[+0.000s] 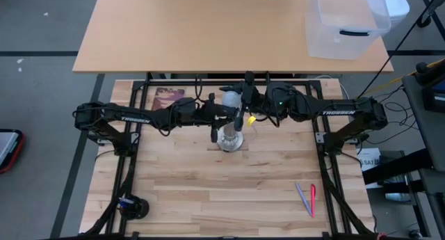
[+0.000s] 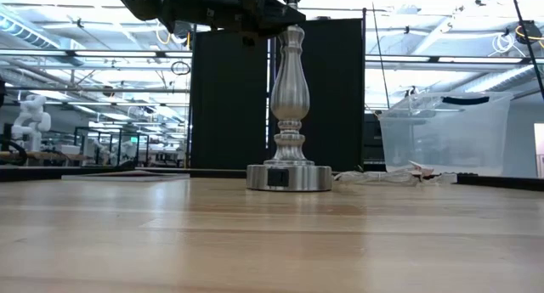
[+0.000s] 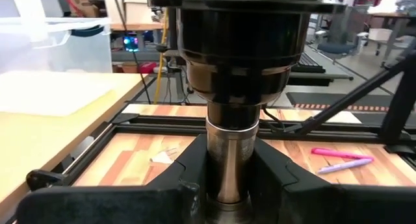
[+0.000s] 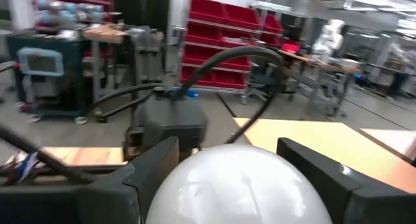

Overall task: Screw lightbulb
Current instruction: Remove the lightbulb from the lamp

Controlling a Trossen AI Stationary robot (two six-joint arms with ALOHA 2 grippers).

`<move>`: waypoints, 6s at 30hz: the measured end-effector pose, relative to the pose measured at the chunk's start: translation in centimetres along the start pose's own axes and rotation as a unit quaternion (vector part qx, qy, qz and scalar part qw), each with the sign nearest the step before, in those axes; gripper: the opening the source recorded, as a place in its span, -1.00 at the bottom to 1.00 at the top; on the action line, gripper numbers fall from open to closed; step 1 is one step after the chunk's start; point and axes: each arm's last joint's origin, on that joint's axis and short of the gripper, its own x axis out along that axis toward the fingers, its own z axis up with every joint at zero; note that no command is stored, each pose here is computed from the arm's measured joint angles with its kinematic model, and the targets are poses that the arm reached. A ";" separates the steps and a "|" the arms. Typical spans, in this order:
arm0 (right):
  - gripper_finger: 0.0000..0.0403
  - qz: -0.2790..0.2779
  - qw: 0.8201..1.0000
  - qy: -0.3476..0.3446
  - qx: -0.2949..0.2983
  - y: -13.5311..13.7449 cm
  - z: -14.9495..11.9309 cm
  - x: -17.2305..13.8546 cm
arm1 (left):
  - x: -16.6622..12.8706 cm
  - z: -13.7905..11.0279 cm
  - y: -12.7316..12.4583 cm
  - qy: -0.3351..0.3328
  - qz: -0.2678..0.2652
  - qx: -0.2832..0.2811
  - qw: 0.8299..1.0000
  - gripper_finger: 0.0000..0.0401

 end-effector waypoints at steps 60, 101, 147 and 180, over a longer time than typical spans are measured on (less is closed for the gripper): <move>0.51 0.377 0.920 -0.104 -0.020 -5.7 -1.1 1.5 | -0.4 0.1 -0.3 -0.018 -0.217 0.046 0.975 -0.64; 0.75 0.099 0.993 0.000 -0.059 -8.5 2.3 -13.4 | -0.3 0.1 0.5 -0.013 -0.131 0.019 0.991 -0.64; 0.75 -0.031 0.983 -0.177 0.038 -3.5 -6.0 -2.4 | -0.2 0.2 1.7 -0.008 0.083 0.001 0.996 -0.64; 0.30 -0.221 0.967 -0.127 0.003 -2.2 -4.2 2.5 | -0.4 0.1 2.4 -0.004 0.209 0.002 0.978 -0.64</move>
